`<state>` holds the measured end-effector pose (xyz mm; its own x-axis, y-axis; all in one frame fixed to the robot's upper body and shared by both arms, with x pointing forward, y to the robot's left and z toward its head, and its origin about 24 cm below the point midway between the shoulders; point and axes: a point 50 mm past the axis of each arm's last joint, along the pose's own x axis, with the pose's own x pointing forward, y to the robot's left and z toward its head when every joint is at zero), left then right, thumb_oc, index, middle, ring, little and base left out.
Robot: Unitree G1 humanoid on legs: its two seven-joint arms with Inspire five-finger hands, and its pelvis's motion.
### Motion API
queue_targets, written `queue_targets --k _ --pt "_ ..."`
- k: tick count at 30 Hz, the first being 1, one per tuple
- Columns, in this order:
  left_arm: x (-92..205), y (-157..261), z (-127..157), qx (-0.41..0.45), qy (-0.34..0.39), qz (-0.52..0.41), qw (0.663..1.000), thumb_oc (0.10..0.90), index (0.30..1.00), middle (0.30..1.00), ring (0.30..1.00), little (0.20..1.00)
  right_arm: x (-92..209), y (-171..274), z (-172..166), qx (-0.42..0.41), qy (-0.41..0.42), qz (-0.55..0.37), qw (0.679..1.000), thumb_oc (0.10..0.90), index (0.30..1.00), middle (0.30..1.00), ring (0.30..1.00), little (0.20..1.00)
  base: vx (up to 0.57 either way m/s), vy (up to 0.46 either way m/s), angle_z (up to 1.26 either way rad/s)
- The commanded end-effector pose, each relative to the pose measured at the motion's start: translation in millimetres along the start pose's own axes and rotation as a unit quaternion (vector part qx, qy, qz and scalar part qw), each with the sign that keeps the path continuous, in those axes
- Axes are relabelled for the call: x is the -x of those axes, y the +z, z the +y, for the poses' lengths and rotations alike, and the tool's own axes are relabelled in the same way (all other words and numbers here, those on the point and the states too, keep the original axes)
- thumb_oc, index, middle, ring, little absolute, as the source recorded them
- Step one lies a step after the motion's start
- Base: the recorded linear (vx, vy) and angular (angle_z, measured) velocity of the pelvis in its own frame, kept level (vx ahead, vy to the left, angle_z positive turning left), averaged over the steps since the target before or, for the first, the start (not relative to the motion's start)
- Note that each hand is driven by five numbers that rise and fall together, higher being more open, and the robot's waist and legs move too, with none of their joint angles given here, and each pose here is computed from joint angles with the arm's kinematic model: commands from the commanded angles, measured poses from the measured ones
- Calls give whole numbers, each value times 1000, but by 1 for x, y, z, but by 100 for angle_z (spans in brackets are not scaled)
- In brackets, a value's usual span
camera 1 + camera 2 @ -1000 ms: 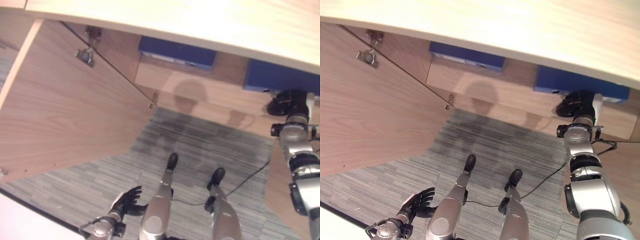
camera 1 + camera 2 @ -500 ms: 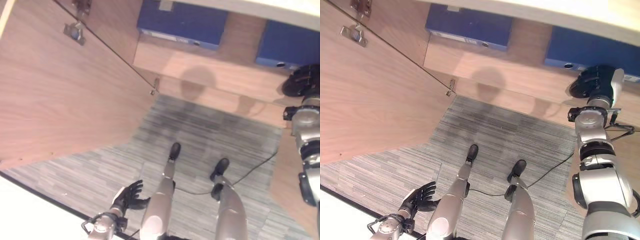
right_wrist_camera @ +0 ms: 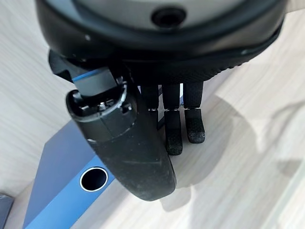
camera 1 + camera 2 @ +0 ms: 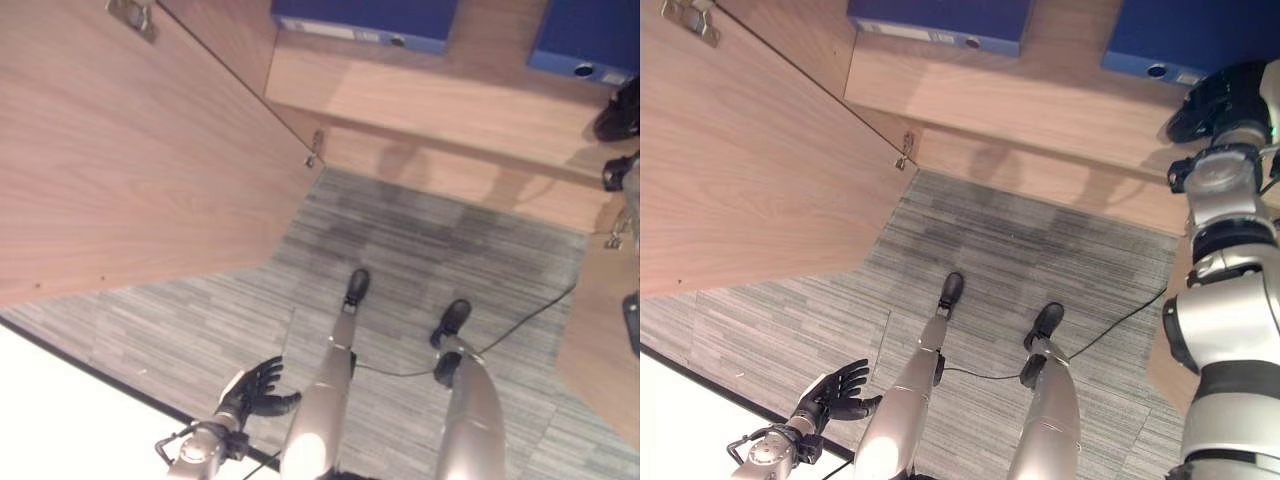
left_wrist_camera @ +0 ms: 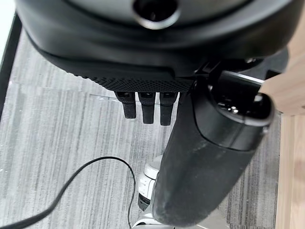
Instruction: Put the empty folder in the office cabinet
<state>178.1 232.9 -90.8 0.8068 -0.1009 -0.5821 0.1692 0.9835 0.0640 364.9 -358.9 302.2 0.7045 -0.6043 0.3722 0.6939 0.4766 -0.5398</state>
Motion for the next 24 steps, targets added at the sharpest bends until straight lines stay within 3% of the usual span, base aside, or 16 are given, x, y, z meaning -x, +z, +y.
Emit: queue_targets --k 1,9,13,15,17,18,19,22,23,24 --pt "25 -28 25 -42 6 65 997 800 900 900 900 900 -13 70 -116 3 -171 -129 977 400 300 300 300 300 -6 -6 6" --pt "26 -28 32 -36 18 69 997 800 900 900 900 900 -10 87 -110 -7 -163 -164 973 400 300 300 300 300 -5 1 4" --pt "24 -27 36 -26 36 68 997 800 900 900 900 900 -7 74 -86 -66 -138 -167 974 400 300 300 300 300 2 -19 17" --pt "22 -34 33 -6 50 78 996 800 900 900 900 900 7 60 -44 -131 -94 -185 969 400 300 300 300 300 35 -21 18" --pt "24 -48 28 23 72 105 992 800 900 900 900 900 41 27 12 -214 -38 -179 959 400 300 300 300 300 70 27 20" --pt "24 -52 27 31 77 110 990 800 900 900 900 900 51 21 22 -238 -26 -179 954 400 300 300 300 300 98 95 12" --pt "27 -62 23 43 87 130 987 800 900 900 900 900 79 -7 56 -269 22 -149 951 800 900 900 900 900 101 90 -4" --pt "37 -78 23 54 104 162 980 800 900 900 900 900 134 -43 95 -290 97 -111 946 800 900 900 900 900 90 46 -18" --pt "38 -79 24 52 105 165 979 800 900 900 900 900 137 -45 95 -290 98 -109 946 800 900 900 900 900 96 22 -9" --pt "42 -82 27 69 122 167 976 800 900 900 900 900 168 -65 107 -308 136 -81 938 800 900 900 900 900 76 -1 -12"
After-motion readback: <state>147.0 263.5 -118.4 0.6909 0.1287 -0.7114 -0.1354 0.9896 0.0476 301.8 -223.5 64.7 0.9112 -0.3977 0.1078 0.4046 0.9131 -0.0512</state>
